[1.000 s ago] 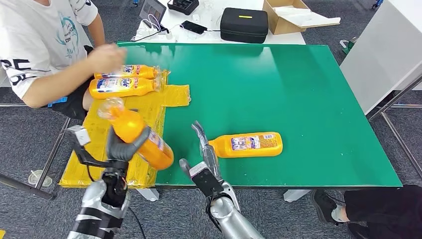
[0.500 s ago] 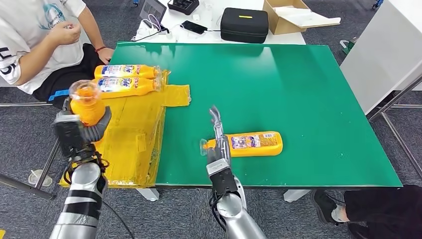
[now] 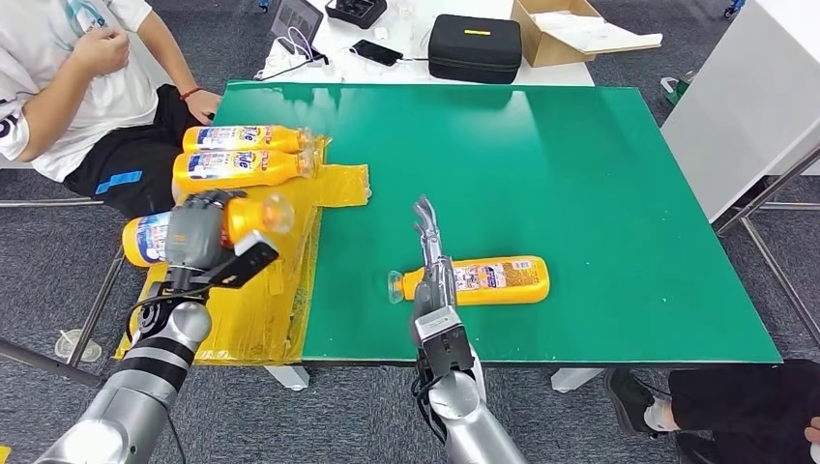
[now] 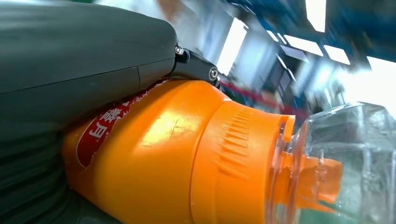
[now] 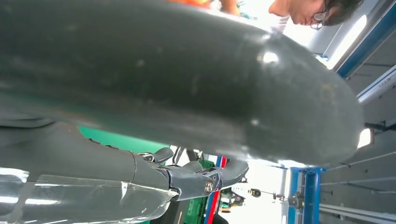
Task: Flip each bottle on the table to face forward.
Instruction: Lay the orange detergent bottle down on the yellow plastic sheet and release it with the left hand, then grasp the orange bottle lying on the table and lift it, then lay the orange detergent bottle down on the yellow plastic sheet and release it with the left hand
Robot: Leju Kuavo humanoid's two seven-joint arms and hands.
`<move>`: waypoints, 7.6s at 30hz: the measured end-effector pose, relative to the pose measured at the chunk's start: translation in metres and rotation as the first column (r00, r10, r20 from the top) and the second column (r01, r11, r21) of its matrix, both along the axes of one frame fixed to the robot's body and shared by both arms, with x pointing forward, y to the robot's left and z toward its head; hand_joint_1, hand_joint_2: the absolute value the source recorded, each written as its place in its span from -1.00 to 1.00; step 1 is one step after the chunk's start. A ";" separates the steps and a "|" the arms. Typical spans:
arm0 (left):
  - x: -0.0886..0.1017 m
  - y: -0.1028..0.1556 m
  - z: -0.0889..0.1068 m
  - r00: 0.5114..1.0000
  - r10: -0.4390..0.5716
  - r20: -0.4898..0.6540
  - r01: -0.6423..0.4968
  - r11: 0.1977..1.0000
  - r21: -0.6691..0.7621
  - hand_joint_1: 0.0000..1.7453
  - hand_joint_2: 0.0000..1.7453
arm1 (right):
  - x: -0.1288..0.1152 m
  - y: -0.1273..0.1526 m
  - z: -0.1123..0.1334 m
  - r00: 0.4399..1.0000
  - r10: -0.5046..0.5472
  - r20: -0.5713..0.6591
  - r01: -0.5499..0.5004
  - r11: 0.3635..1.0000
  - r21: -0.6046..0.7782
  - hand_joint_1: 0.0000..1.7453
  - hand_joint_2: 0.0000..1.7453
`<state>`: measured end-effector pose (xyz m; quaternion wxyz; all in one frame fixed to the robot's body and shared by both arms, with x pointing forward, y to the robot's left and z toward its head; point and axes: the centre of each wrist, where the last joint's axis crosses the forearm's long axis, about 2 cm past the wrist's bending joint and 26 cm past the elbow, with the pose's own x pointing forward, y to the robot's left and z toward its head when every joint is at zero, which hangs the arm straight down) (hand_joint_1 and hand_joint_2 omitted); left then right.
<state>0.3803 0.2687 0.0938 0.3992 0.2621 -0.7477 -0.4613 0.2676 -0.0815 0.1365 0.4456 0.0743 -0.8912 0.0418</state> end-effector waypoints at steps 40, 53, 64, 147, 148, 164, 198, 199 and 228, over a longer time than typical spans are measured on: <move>-0.041 0.022 -0.064 0.838 -0.204 -0.507 0.233 0.972 -0.007 -1.00 -1.00 | -0.001 0.009 -0.010 0.988 0.130 -0.086 -0.129 0.991 0.022 -1.00 -1.00; -0.048 0.014 -0.069 0.779 -0.272 -0.565 0.212 0.962 -0.171 -1.00 -1.00 | 0.000 0.010 -0.014 0.985 0.131 -0.108 -0.130 0.991 0.018 -1.00 -1.00; -0.052 0.011 -0.065 0.655 -0.453 -0.605 0.193 0.874 -0.445 -1.00 -0.50 | 0.004 0.009 -0.017 0.984 0.129 -0.125 -0.128 0.992 0.021 -1.00 -1.00; -0.029 -0.044 -0.006 0.984 0.082 -0.158 -0.178 0.396 -0.901 -1.00 1.00 | 0.131 -0.209 -0.023 0.853 -0.162 -0.496 -0.467 0.188 -0.864 -1.00 1.00; -0.029 -0.045 -0.006 0.983 0.081 -0.162 -0.181 0.396 -0.900 -1.00 1.00 | 0.133 -0.211 -0.022 0.846 -0.165 -0.508 -0.484 0.165 -0.859 -1.00 1.00; -0.027 -0.047 -0.010 0.979 0.071 -0.190 -0.202 0.398 -0.895 -1.00 1.00 | 0.140 -0.226 -0.017 0.828 -0.209 -0.521 -0.528 0.025 -0.849 0.16 1.00; -0.053 -0.061 -0.009 0.961 -0.108 -0.255 -0.239 0.141 -0.961 -1.00 1.00 | 0.054 -0.142 -0.011 0.879 -0.440 0.182 0.465 0.710 -0.529 1.00 1.00; -0.054 -0.063 -0.008 0.957 -0.137 -0.256 -0.241 0.115 -0.964 -1.00 1.00 | 0.051 -0.143 -0.008 0.858 -0.469 0.211 0.509 0.718 -0.475 1.00 1.00; -0.084 -0.110 0.003 0.734 -0.678 -0.031 -0.133 -0.099 -0.986 -1.00 1.00 | 0.014 -0.107 -0.062 0.945 -0.299 -0.134 0.270 0.942 -0.198 1.00 1.00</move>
